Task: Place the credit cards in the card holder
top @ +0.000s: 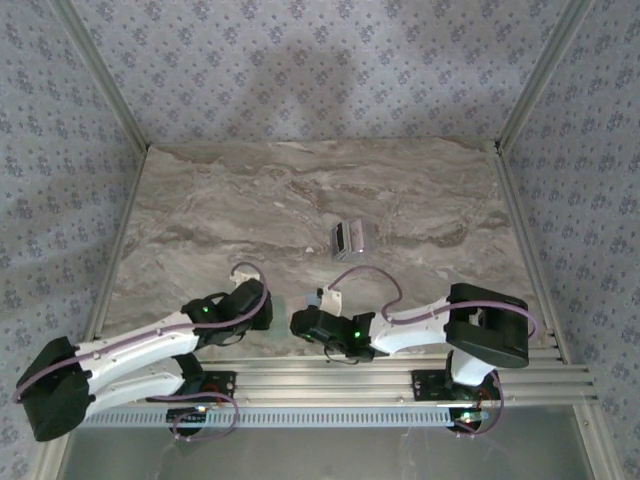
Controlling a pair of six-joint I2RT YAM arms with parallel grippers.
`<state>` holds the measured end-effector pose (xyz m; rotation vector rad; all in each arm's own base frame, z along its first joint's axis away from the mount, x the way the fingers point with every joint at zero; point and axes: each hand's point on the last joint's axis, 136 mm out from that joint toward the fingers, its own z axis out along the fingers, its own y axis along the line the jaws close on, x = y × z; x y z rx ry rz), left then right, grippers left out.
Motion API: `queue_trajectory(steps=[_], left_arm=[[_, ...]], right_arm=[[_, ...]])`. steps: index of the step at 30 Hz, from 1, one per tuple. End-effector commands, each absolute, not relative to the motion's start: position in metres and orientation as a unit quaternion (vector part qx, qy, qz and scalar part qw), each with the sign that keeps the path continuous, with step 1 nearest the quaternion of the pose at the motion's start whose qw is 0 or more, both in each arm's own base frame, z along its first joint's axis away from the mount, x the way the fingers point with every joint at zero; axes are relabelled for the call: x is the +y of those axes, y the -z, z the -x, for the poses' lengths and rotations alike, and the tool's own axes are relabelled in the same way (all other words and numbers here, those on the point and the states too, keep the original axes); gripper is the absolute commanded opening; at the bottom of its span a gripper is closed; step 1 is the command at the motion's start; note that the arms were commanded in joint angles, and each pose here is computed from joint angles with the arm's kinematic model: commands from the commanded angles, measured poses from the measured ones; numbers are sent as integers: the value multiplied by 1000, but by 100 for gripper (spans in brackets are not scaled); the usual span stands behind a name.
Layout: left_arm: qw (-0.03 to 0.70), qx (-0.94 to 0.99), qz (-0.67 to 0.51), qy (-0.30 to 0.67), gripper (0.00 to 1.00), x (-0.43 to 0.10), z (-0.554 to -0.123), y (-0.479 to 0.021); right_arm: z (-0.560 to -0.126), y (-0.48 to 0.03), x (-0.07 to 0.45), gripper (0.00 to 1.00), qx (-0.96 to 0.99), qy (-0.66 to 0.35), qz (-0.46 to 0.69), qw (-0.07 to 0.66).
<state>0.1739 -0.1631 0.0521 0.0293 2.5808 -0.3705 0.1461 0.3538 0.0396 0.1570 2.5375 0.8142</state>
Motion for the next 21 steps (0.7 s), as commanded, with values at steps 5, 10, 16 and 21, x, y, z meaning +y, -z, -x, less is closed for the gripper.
queue_trajectory(steps=[5, 10, 16, 21], left_arm=[[257, 955, -19, 145, 28, -167, -176, -58], [255, 955, -28, 151, 27, -176, -181, -59], [234, 959, -36, 155, 24, -187, -180, -44], [223, 961, -36, 159, 23, -187, -176, -31]], right_arm=[[-146, -31, 333, 50, 949, -209, 7, 235], [-147, -35, 333, 51, 950, -205, 20, 236], [-148, -35, 333, 51, 950, -207, 24, 232], [-152, -30, 326, 49, 949, -210, 1, 233]])
